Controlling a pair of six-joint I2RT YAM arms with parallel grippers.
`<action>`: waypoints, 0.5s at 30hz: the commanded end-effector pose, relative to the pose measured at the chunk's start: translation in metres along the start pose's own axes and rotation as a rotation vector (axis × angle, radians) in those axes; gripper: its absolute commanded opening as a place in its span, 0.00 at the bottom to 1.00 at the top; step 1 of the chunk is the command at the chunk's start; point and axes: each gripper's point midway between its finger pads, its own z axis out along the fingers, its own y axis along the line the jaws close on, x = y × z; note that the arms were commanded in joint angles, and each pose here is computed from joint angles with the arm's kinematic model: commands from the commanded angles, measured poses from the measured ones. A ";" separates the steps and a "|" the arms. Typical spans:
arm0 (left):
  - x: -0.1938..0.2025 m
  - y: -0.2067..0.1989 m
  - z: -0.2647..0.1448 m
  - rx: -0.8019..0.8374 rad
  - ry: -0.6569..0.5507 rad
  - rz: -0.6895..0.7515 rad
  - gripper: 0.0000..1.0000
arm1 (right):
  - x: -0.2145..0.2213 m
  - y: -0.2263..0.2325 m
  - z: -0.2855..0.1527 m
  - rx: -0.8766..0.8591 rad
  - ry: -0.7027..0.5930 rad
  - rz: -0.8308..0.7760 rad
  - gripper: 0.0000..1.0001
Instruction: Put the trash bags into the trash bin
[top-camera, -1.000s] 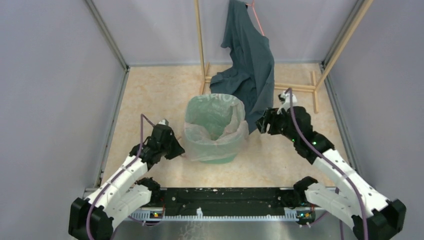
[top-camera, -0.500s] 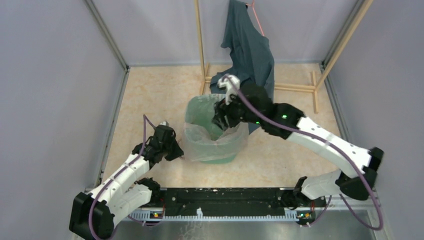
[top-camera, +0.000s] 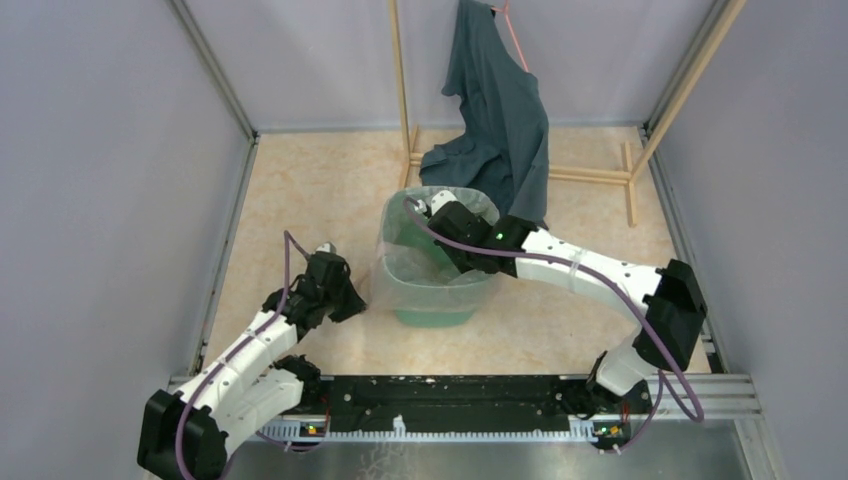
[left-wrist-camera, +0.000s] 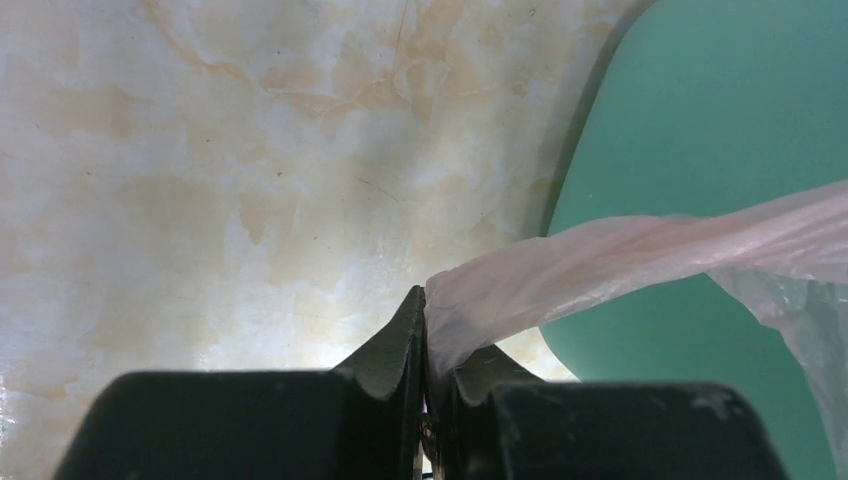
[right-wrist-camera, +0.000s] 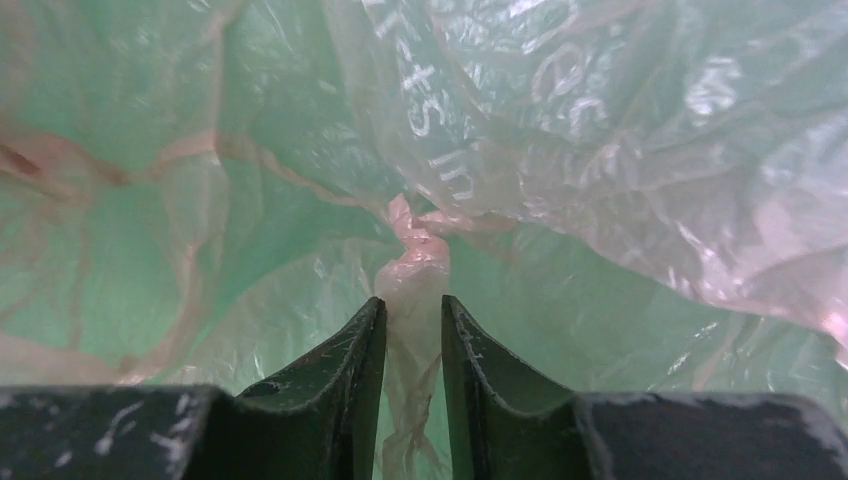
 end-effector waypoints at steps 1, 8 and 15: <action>0.001 0.003 0.003 -0.004 -0.004 -0.008 0.11 | -0.010 -0.016 -0.004 0.111 0.002 -0.012 0.27; 0.002 0.003 0.003 -0.002 0.000 -0.009 0.11 | -0.059 0.039 -0.020 -0.157 -0.188 0.052 0.39; 0.002 0.001 0.000 0.012 -0.004 -0.013 0.11 | -0.056 0.066 0.036 -0.172 -0.205 0.098 0.40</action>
